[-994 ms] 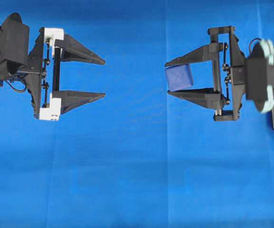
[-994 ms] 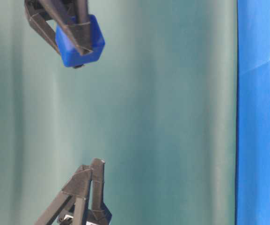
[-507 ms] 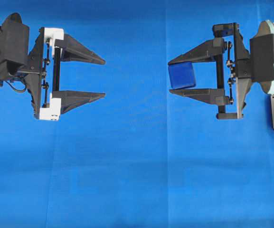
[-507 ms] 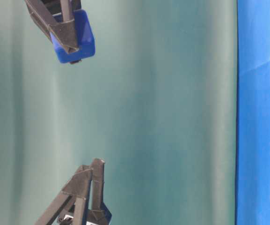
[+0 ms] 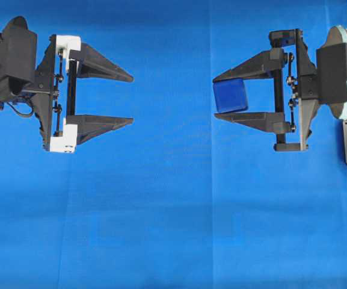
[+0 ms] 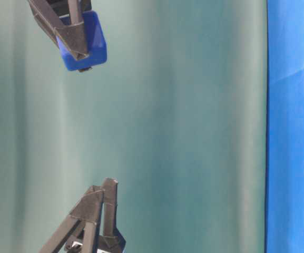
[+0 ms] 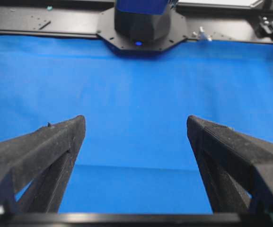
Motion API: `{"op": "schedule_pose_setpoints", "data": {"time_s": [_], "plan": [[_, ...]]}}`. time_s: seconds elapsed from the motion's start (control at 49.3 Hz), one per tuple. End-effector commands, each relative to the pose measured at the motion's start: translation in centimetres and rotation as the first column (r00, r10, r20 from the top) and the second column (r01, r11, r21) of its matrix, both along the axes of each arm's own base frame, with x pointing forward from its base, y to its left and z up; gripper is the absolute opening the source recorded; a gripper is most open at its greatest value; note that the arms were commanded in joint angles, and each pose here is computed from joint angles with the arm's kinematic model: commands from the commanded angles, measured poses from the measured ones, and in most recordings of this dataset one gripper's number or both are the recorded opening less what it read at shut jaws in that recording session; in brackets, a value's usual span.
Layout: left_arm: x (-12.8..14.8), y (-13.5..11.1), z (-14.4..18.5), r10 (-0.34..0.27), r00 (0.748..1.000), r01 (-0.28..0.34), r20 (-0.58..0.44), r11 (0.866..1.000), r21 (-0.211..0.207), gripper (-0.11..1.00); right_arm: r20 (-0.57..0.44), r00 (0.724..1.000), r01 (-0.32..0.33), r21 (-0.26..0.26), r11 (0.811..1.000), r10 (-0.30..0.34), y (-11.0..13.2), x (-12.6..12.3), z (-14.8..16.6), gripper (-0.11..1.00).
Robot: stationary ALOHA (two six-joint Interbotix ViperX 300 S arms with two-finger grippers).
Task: Handover the blue block to the right arm after grasping it with the left arm, then place it in the designated position.
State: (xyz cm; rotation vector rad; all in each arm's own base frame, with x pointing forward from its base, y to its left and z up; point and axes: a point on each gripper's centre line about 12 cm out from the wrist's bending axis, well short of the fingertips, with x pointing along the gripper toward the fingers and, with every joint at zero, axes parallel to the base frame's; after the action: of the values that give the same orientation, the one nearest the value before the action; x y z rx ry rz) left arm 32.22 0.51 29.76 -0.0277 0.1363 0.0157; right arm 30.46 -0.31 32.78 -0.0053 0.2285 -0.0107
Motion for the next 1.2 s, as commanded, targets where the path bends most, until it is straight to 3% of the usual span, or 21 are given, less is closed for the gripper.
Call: {"op": "schedule_pose_setpoints", "data": {"time_s": [0.0, 0.872, 1.177], "plan": [[-0.1, 0.0, 1.1, 0.002, 0.999, -0.002, 0.035, 1.000, -0.001, 0.92, 0.038, 0.999, 0.001, 0.007, 1.000, -0.001, 0.0, 0.0, 1.3, 0.45], [0.0, 0.1, 1.1, 0.002, 0.999, -0.002, 0.037, 1.000, 0.001, 0.92, 0.020, 1.000, 0.002, 0.010, 1.000, -0.002, 0.0, 0.0, 1.1, 0.45], [0.0, 0.0, 1.3, 0.000, 0.999, 0.000, 0.040, 1.000, 0.002, 0.92, -0.113, 0.993, 0.038, 0.084, 0.996, -0.029, -0.1, -0.4, -0.4, 0.43]]}}
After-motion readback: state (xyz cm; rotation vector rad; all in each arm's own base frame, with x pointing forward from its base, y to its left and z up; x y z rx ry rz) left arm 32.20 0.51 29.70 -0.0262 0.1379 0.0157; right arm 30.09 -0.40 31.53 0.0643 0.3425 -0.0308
